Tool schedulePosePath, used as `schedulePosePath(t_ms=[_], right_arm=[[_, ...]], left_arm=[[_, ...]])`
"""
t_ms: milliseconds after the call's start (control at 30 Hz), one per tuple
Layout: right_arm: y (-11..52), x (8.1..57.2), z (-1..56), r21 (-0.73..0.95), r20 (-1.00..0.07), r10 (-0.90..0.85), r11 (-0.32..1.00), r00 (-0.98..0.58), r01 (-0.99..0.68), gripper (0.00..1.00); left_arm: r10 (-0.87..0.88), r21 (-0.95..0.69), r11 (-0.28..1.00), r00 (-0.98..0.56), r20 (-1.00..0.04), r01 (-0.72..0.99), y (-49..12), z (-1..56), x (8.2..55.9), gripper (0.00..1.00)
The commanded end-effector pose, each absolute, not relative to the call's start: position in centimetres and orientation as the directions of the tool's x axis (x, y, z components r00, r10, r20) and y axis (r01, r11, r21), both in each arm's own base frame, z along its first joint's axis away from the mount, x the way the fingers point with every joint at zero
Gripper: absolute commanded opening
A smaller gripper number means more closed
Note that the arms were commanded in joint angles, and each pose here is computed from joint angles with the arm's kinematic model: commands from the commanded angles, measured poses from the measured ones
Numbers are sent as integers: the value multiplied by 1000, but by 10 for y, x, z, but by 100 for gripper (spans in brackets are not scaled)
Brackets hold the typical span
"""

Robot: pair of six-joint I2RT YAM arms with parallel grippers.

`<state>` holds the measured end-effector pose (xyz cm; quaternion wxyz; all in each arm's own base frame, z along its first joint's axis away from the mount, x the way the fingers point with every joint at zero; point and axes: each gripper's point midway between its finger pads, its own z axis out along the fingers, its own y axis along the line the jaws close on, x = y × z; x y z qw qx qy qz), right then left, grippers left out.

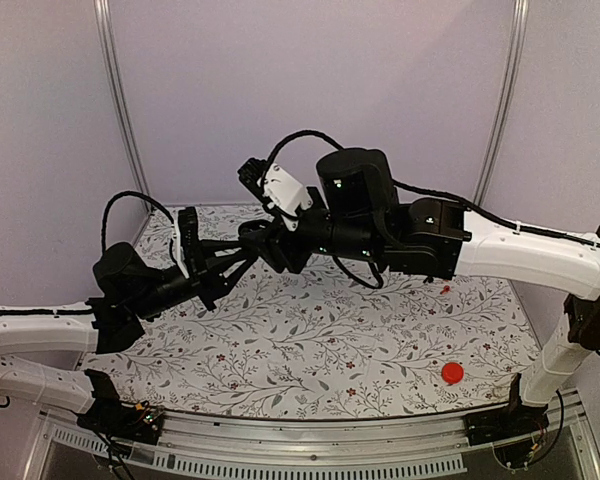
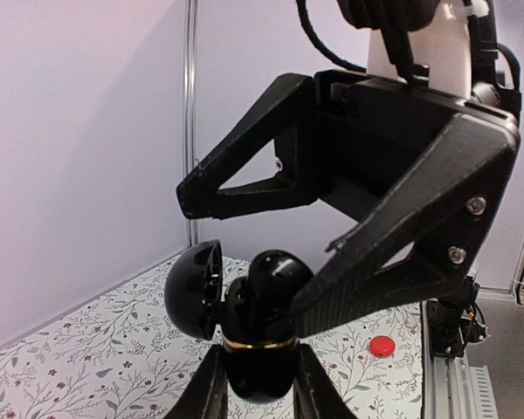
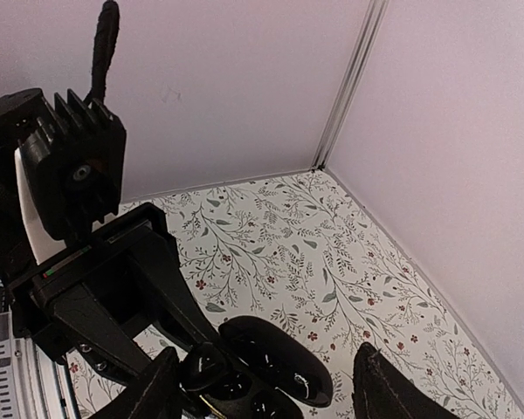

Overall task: Insert the wireless bluetooth earbuds into the charging case
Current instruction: Adjust the left earbud in the left side groove of the charging case.

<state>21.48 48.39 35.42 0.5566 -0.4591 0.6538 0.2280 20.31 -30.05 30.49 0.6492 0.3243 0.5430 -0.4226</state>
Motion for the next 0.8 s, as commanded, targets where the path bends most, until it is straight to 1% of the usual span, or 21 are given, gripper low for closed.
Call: schedulePosePath(t_ms=[0, 233, 500, 700, 767], right_arm=[[467, 220, 372, -200, -950, -312, 520, 33, -831, 65], [462, 219, 375, -199, -951, -307, 522, 35, -830, 65], [462, 210, 374, -198, -952, -301, 478, 52, -856, 64], [464, 199, 381, -199, -957, -279, 421, 82, -885, 61], [465, 196, 384, -200, -959, -269, 407, 92, -891, 58]], left_arm=[[-225, -16, 423, 88, -970, 906, -301, 321, 197, 22], [-224, -18, 423, 86, -971, 906, -301, 319, 198, 22], [-226, -17, 420, 87, -970, 907, -302, 320, 197, 22], [-226, -15, 413, 87, -970, 910, -303, 320, 196, 22], [-225, -15, 413, 86, -970, 911, -303, 320, 196, 22]])
